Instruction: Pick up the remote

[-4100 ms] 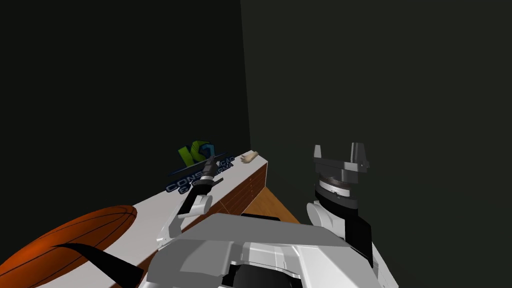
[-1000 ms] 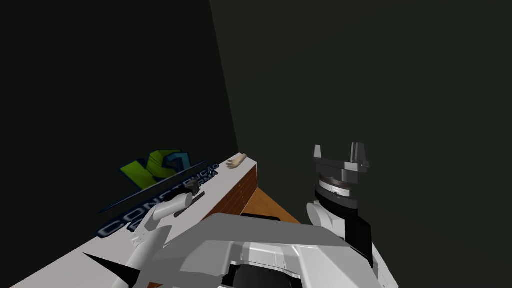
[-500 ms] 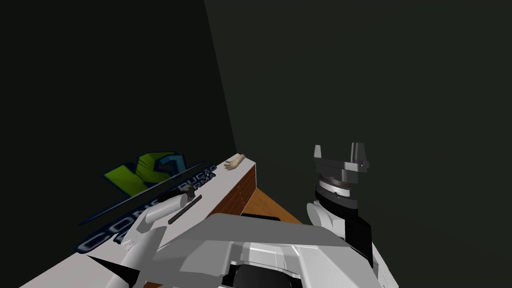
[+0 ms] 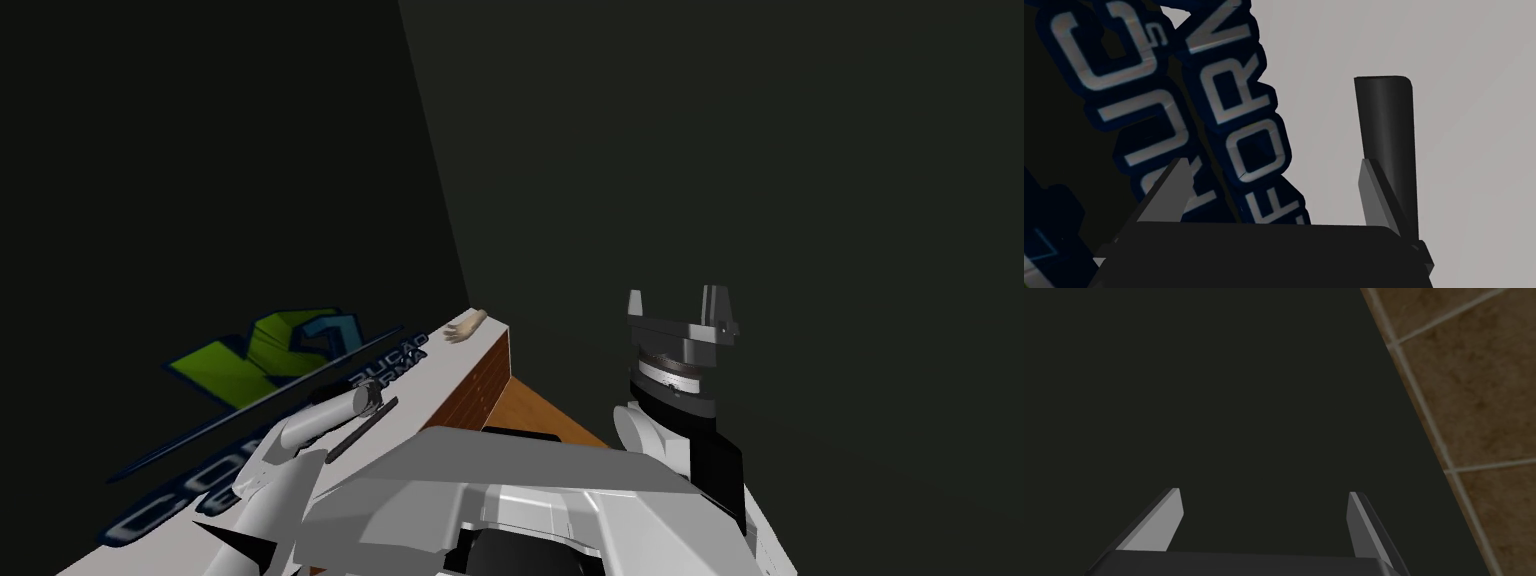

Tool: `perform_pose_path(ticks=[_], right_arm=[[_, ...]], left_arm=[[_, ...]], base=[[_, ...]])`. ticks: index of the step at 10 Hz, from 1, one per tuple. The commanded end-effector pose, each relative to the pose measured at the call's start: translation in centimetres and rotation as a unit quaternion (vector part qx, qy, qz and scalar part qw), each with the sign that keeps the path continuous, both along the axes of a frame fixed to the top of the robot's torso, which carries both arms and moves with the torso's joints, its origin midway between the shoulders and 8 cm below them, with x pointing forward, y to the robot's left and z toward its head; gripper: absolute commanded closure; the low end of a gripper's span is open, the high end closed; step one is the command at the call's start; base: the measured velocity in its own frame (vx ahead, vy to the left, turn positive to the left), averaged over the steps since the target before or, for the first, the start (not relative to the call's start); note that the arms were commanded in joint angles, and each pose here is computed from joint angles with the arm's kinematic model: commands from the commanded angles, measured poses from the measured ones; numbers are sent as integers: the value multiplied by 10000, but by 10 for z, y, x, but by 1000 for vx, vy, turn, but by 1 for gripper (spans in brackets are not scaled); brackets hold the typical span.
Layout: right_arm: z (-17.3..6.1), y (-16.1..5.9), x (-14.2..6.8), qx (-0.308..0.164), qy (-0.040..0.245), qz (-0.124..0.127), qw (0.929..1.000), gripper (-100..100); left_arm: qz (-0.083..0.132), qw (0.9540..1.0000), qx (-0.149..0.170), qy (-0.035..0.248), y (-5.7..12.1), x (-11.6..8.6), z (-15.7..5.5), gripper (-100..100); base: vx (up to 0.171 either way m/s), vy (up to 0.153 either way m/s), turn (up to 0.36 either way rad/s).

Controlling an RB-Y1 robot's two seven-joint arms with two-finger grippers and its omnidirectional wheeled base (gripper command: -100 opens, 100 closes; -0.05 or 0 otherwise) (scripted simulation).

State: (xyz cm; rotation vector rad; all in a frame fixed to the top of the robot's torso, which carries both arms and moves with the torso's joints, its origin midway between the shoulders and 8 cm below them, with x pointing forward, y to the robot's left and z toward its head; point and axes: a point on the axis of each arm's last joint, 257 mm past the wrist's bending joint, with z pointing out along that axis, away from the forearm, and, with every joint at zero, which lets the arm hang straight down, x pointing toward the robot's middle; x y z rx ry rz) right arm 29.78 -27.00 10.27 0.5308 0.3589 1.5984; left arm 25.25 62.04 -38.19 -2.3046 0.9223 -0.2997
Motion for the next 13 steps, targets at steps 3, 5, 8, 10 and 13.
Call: perform_pose_path(ticks=[3,5,8,10,13], right_arm=[[0,0,0,0,0,0,10000,0],[0,0,0,0,0,0,10000,0],[0,0,0,0,0,0,10000,0],[0,0,0,0,0,0,10000,0],[0,0,0,0,0,0,10000,0]], left_arm=[[340,9978,-428,365,2,-29,-17,-100],[549,9945,-690,558,2,-45,-26,-100],[915,9863,-1115,802,2,-71,-39,-100],[1084,9799,-1374,962,-3,-85,-46,-100],[1369,9670,-1797,1176,-11,-106,-56,-100]], base=[[2,27,-94],[-1,34,-96],[-2,30,-102],[-3,37,-84],[-7,38,-109]])
